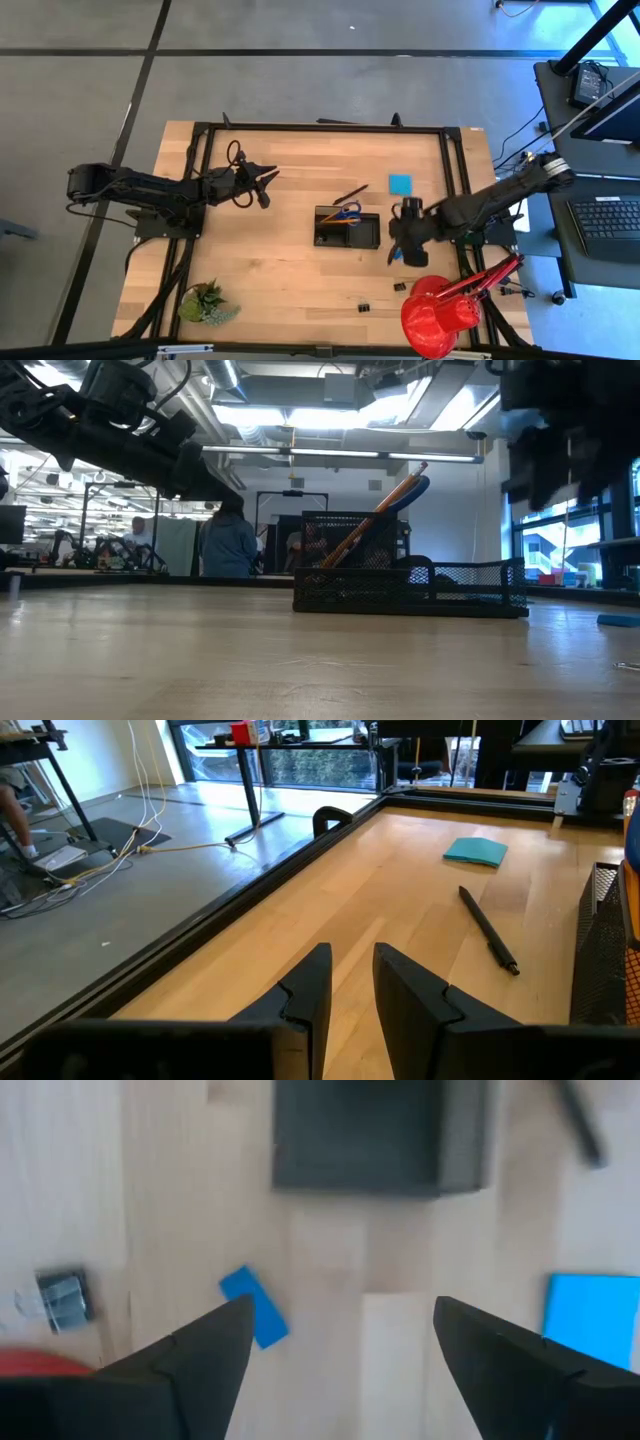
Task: Pick and place office supplies into organizer
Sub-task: Put the blue eraser into the black desk organizer, then put the left black binder clip into the black desk organizer
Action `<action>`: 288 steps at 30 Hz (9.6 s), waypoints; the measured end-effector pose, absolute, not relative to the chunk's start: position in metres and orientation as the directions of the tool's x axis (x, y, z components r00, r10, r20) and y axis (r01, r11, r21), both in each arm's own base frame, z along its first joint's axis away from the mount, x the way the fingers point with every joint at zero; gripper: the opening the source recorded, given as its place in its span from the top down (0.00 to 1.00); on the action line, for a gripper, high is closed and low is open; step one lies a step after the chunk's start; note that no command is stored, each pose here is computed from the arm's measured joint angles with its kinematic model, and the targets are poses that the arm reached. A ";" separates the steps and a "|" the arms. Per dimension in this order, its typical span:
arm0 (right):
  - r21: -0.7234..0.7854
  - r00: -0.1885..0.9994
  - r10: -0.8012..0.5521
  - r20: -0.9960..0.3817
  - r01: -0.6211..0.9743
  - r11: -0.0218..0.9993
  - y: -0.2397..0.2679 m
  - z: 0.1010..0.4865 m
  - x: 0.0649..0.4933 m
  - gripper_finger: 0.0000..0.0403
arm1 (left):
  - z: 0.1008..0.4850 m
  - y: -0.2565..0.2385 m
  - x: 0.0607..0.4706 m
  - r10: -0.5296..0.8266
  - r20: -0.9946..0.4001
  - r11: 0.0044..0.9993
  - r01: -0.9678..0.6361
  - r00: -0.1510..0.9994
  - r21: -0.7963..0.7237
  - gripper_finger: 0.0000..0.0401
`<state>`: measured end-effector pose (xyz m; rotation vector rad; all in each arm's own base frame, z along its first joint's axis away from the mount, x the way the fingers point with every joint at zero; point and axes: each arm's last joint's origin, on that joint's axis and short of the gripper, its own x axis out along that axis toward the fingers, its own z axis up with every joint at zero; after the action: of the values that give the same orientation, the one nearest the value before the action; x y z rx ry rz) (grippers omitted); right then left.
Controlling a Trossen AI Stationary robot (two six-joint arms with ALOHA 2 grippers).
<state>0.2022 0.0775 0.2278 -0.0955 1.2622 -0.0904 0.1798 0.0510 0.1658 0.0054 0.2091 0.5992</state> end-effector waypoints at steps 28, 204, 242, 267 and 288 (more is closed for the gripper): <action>-0.045 0.094 -0.022 -0.995 -0.248 0.968 0.110 0.128 0.204 0.23 | 0.165 0.051 0.180 0.560 -0.200 0.827 -0.559 0.804 0.068 0.82; 0.463 0.374 0.454 -0.809 -0.070 0.884 0.160 0.177 0.293 0.62 | 0.165 0.051 0.180 0.560 -0.200 0.826 -0.559 0.804 0.068 0.82; 0.476 0.343 0.461 -0.819 -0.043 0.878 0.174 0.150 0.299 0.62 | 0.165 0.051 0.180 0.560 -0.200 0.827 -0.559 0.804 0.068 0.82; 0.488 0.338 0.479 -0.810 -0.064 0.871 0.183 0.141 0.299 0.75 | 0.165 0.051 0.180 0.560 -0.200 0.827 -0.559 0.804 0.068 0.82; 0.505 0.320 0.511 -0.798 -0.107 0.856 0.185 0.136 0.301 0.98 | 0.165 0.051 0.180 0.560 -0.200 0.827 -0.558 0.804 0.068 0.82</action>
<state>0.3013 0.1853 0.1358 0.3951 1.1822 0.4204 0.1798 0.0510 0.1652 0.0055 0.2163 0.5987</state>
